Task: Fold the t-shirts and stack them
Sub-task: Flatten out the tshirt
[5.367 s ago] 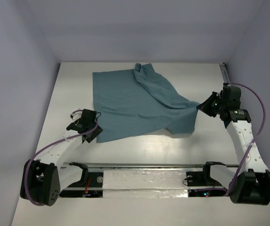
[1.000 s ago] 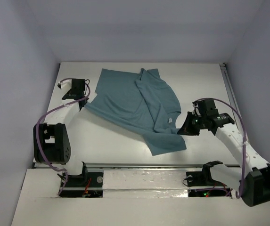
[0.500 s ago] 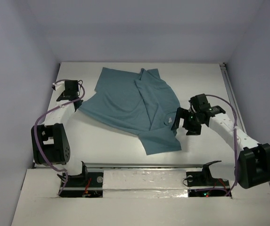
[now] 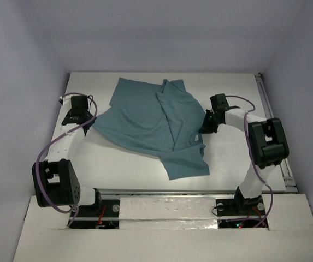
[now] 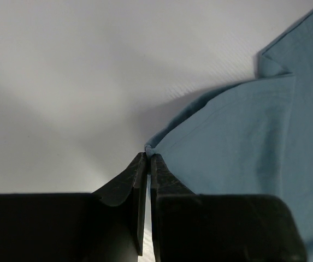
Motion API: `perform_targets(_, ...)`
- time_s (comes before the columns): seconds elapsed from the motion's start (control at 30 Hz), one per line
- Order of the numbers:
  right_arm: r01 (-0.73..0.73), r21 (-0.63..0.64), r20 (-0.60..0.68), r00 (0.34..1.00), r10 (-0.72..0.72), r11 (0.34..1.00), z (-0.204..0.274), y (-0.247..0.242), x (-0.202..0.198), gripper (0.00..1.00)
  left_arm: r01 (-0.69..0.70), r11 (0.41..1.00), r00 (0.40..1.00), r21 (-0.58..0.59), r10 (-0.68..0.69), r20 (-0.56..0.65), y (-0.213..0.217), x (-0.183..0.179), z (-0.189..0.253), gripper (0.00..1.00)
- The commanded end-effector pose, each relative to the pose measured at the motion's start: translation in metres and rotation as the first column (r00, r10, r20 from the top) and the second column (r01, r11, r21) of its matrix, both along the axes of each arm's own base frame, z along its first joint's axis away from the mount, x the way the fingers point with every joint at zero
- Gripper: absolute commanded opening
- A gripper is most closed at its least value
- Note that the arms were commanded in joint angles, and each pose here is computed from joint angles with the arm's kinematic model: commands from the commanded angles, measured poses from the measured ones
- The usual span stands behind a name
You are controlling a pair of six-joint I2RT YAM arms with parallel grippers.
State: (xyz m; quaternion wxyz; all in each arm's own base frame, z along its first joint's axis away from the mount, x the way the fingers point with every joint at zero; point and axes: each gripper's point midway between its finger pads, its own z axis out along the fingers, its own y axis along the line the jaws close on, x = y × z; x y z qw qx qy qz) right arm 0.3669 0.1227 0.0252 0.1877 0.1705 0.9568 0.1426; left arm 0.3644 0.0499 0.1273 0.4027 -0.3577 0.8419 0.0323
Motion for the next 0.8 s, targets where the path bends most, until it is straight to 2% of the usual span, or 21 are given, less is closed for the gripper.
perform_targets(0.0, 0.036, 0.01, 0.072, 0.997, -0.037, 0.999, -0.002, 0.005, 0.05, 0.0, 0.062, 0.998, 0.998, -0.008, -0.062, 0.015, -0.01, -0.011, 0.007, 0.0)
perform_targets(0.03, 0.045, 0.015, 0.038, 0.998, -0.046, 0.999, -0.018, 0.003, 0.061, 0.0, 0.066, 0.998, 0.998, -0.01, -0.066, 0.024, -0.011, -0.015, 0.012, 0.0)
perform_targets(0.07, 0.035, 0.069, 0.101, 0.994, -0.042, 0.997, 0.006, 0.012, 0.096, 0.0, 0.073, 0.997, 0.997, -0.015, -0.073, 0.029, -0.013, -0.017, 0.014, 0.0)
perform_targets(0.1, 0.022, 0.093, 0.124, 0.992, -0.034, 0.995, 0.014, 0.019, 0.113, 0.0, 0.078, 0.997, 0.996, -0.011, -0.078, 0.038, -0.013, -0.018, 0.018, 0.0)
perform_targets(0.17, 0.048, 0.105, 0.098, 0.993, -0.058, 0.993, 0.01, 0.015, 0.141, 0.0, 0.073, 0.997, 0.995, 0.009, -0.073, 0.062, -0.01, -0.02, 0.03, 0.0)
perform_targets(0.2, 0.041, 0.133, 0.208, 0.976, -0.068, 0.99, 0.057, 0.017, 0.181, 0.0, 0.066, 0.998, 0.995, 0.022, -0.068, 0.076, -0.008, -0.018, 0.039, 0.0)
perform_targets(0.27, 0.071, 0.163, 0.239, 0.965, -0.11, 0.984, 0.08, 0.004, 0.203, 0.01, 0.047, 0.997, 0.996, 0.053, -0.051, 0.077, -0.001, -0.014, 0.047, 0.0)
perform_targets(0.3, 0.068, 0.193, 0.286, 0.95, -0.123, 0.979, 0.106, 0.0, 0.212, 0.33, 0.042, 0.997, 0.993, 0.064, -0.048, 0.104, 0.001, -0.007, 0.061, 0.0)
perform_targets(0.33, 0.064, 0.209, 0.307, 0.943, -0.128, 0.976, 0.12, -0.004, 0.213, 0.56, 0.039, 0.997, 0.994, 0.07, -0.046, 0.101, 0.002, -0.002, 0.063, 0.0)
perform_targets(0.4, 0.046, 0.197, 0.33, 0.937, -0.111, 0.979, 0.157, -0.012, 0.192, 0.97, 0.034, 0.996, 0.989, 0.078, -0.044, 0.139, 0.003, 0.008, 0.083, 0.0)
perform_targets(0.47, 0.046, 0.128, 0.257, 0.963, -0.078, 0.991, 0.134, -0.022, 0.146, 1.0, 0.034, 0.996, 0.987, 0.082, -0.046, 0.154, 0.004, 0.014, 0.09, 0.0)
perform_targets(0.5, 0.044, 0.131, 0.372, 0.924, -0.091, 0.99, 0.181, -0.027, 0.123, 0.99, 0.034, 0.996, 0.984, 0.085, -0.049, 0.171, 0.004, 0.018, 0.097, 0.0)
perform_targets(0.53, 0.075, 0.113, 0.242, 0.965, -0.101, 0.991, 0.122, -0.032, 0.071, 0.95, 0.038, 0.995, 0.985, 0.088, -0.053, 0.167, 0.004, 0.018, 0.096, 0.0)
perform_targets(0.57, 0.087, 0.118, 0.249, 0.962, -0.114, 0.989, 0.118, -0.034, 0.048, 0.89, 0.041, 0.995, 0.984, 0.089, -0.056, 0.167, 0.004, 0.018, 0.097, 0.0)
perform_targets(0.6, 0.082, 0.146, 0.302, 0.945, -0.123, 0.986, 0.14, -0.034, 0.015, 0.5, 0.049, 0.995, 0.985, 0.089, -0.063, 0.16, 0.003, 0.016, 0.093, 0.0)
perform_targets(0.63, 0.081, 0.172, 0.263, 0.957, -0.125, 0.982, 0.128, -0.025, -0.015, 0.22, 0.054, 0.995, 0.983, 0.088, -0.069, 0.171, 0.002, 0.013, 0.095, 0.0)
perform_targets(0.67, 0.079, 0.168, 0.133, 0.986, -0.102, 0.983, 0.082, -0.019, -0.067, 0.04, 0.067, 0.995, 0.981, 0.078, -0.08, 0.176, -0.001, 0.011, 0.093, 0.0)
perform_targets(0.7, 0.058, 0.173, 0.101, 0.992, -0.077, 0.983, 0.074, -0.011, -0.094, 0.0, 0.074, 0.995, 0.984, 0.065, -0.084, 0.16, -0.004, 0.005, 0.081, 0.0)
perform_targets(0.73, 0.026, 0.197, 0.116, 0.992, -0.049, 0.98, 0.083, 0.004, -0.12, 0.0, 0.076, 0.995, 0.978, 0.061, -0.086, 0.188, -0.005, 0.002, 0.085, 0.0)
perform_targets(0.77, 0.042, 0.183, 0.051, 0.997, -0.053, 0.982, 0.072, 0.003, -0.146, 0.0, 0.087, 0.995, 0.977, 0.047, -0.095, 0.189, -0.009, -0.001, 0.082, 0.0)
